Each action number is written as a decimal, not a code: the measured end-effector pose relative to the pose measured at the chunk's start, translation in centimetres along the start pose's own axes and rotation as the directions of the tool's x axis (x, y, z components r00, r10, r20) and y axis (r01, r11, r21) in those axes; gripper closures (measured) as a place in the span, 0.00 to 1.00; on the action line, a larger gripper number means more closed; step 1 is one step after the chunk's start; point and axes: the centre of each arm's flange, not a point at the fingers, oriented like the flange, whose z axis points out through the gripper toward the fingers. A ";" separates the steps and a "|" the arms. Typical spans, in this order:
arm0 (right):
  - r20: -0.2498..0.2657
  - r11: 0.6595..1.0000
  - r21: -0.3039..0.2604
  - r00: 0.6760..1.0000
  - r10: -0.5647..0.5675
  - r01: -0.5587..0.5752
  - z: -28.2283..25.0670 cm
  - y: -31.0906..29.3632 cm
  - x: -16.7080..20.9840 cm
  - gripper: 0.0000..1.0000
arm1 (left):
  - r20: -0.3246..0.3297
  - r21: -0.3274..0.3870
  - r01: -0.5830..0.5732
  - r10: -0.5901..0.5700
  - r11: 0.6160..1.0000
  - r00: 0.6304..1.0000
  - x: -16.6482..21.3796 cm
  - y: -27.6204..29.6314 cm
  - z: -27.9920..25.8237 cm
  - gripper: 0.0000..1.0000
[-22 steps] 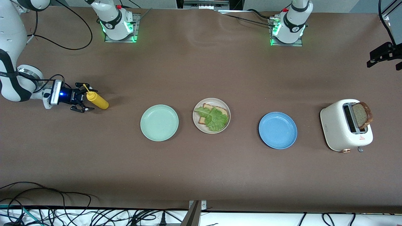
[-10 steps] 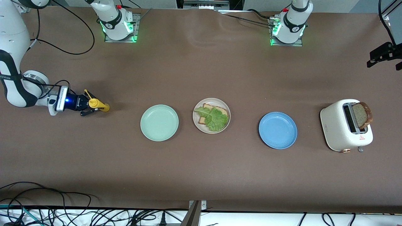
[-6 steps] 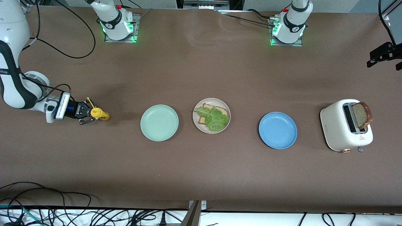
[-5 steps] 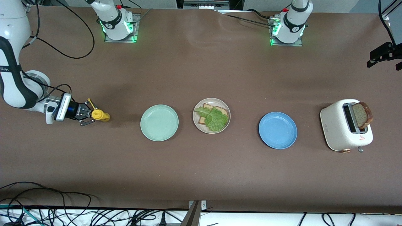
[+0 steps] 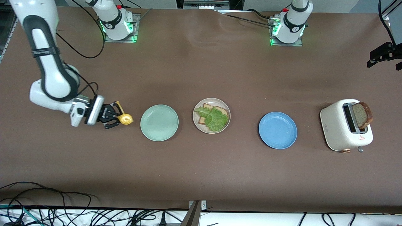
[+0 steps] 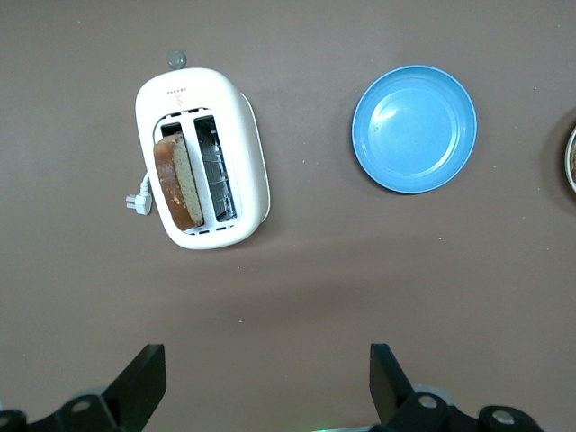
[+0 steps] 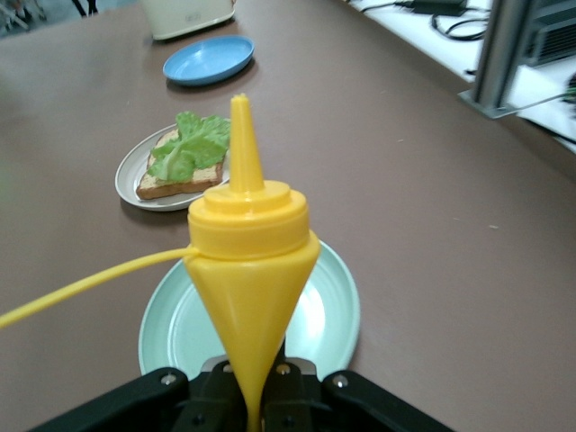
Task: Make sandwich on beige plate with both arms
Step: 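Lift the mustard bottle with the right gripper and carry it over the beige plate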
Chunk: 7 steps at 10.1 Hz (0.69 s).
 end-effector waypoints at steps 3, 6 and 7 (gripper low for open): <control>0.116 1.000 -0.004 0.993 -0.004 0.005 6.8 -4.2 5.1 0.95 | 0.000 0.000 0.000 0.000 1.000 1.000 0.0 0.0 0.0 0.00; 0.270 0.997 -0.055 0.962 -0.045 0.062 12.0 -9.1 10.0 0.95 | -0.001 0.000 0.001 -0.001 1.000 1.000 0.0 0.0 0.0 0.00; 0.341 0.993 -0.070 0.937 -0.069 0.098 13.2 -10.0 11.5 0.95 | -0.001 0.000 0.000 0.000 1.000 1.000 0.0 0.0 0.0 0.00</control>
